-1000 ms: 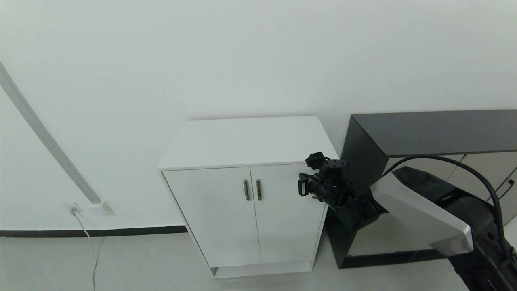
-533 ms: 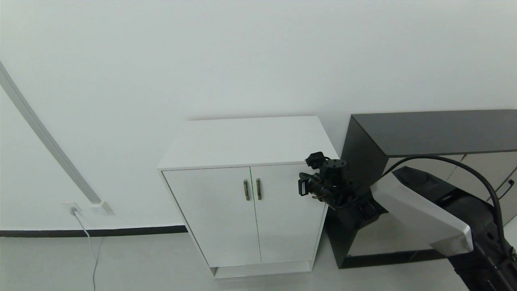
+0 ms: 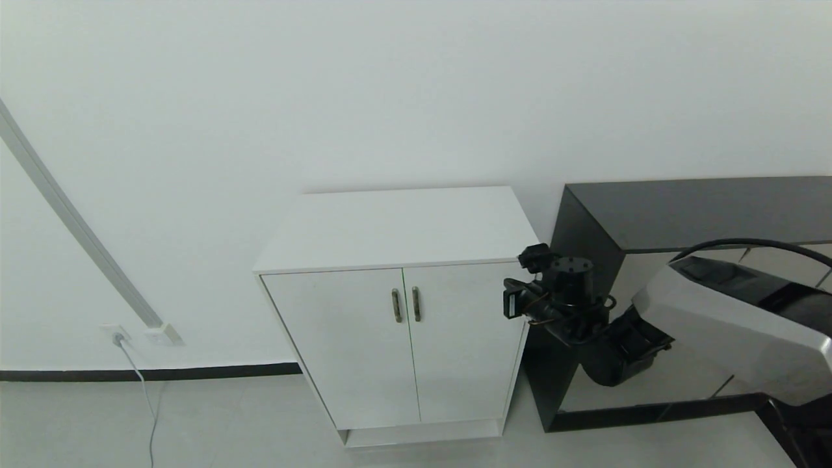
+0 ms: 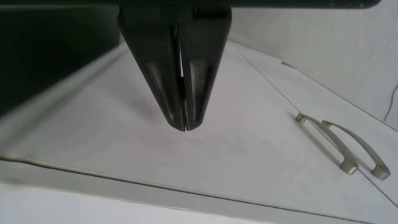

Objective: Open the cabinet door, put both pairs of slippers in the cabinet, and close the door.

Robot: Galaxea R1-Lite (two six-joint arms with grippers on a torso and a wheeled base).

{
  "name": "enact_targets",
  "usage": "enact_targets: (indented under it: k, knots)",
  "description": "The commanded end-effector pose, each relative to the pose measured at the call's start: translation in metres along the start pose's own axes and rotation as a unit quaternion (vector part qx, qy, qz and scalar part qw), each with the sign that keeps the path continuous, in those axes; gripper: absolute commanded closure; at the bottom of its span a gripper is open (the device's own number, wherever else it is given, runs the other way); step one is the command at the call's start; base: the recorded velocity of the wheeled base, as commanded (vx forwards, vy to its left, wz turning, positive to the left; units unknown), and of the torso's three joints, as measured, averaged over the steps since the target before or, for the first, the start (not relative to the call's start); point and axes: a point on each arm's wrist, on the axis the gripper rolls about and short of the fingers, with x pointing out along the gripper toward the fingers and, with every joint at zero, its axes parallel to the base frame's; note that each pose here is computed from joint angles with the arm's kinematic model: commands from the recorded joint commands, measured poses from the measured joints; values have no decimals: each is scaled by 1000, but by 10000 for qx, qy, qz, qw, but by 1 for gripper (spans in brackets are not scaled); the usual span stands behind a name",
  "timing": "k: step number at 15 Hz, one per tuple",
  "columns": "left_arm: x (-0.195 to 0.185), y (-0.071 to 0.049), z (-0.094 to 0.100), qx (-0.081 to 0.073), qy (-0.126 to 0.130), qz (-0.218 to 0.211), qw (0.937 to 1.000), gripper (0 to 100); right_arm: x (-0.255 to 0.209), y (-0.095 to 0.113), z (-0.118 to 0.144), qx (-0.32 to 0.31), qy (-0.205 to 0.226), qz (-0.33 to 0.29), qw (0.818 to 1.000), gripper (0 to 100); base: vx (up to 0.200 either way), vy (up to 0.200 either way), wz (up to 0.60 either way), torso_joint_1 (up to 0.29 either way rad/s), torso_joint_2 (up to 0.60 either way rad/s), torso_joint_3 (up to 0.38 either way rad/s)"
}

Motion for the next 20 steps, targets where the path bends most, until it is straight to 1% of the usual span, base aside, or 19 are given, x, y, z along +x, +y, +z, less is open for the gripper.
enact_targets:
  k: [1, 6, 10, 11, 15, 17, 18, 20]
  knots:
    - [0, 0, 0, -3, -1, 1, 10000, 100, -37, -20, 25, 44, -212, -206, 9996, 100, 0, 0, 0, 0, 0, 0]
    - [0, 0, 0, 5, -1, 1, 10000, 100, -110, -63, 37, 88, -289, -836, 9960, 100, 0, 0, 0, 0, 0, 0]
    - [0, 0, 0, 5, -1, 1, 10000, 100, -175, -83, 50, 128, -330, -1373, 9899, 100, 0, 0, 0, 0, 0, 0]
    - [0, 0, 0, 5, -1, 1, 10000, 100, -185, -86, 52, 136, -355, -1456, 9886, 100, 0, 0, 0, 0, 0, 0]
    - [0, 0, 0, 5, -1, 1, 10000, 100, -248, -116, 50, 161, -314, -2326, 9719, 100, 0, 0, 0, 0, 0, 0]
    - [0, 0, 0, 5, -1, 1, 10000, 100, -279, -129, 40, 253, -190, -2868, 9575, 100, 0, 0, 0, 0, 0, 0]
    - [0, 0, 0, 5, -1, 1, 10000, 100, -293, -132, 35, 297, -133, -3063, 9514, 100, 0, 0, 0, 0, 0, 0]
    - [0, 0, 0, 5, -1, 1, 10000, 100, -321, -131, 30, 344, -172, -3263, 9445, 100, 0, 0, 0, 0, 0, 0]
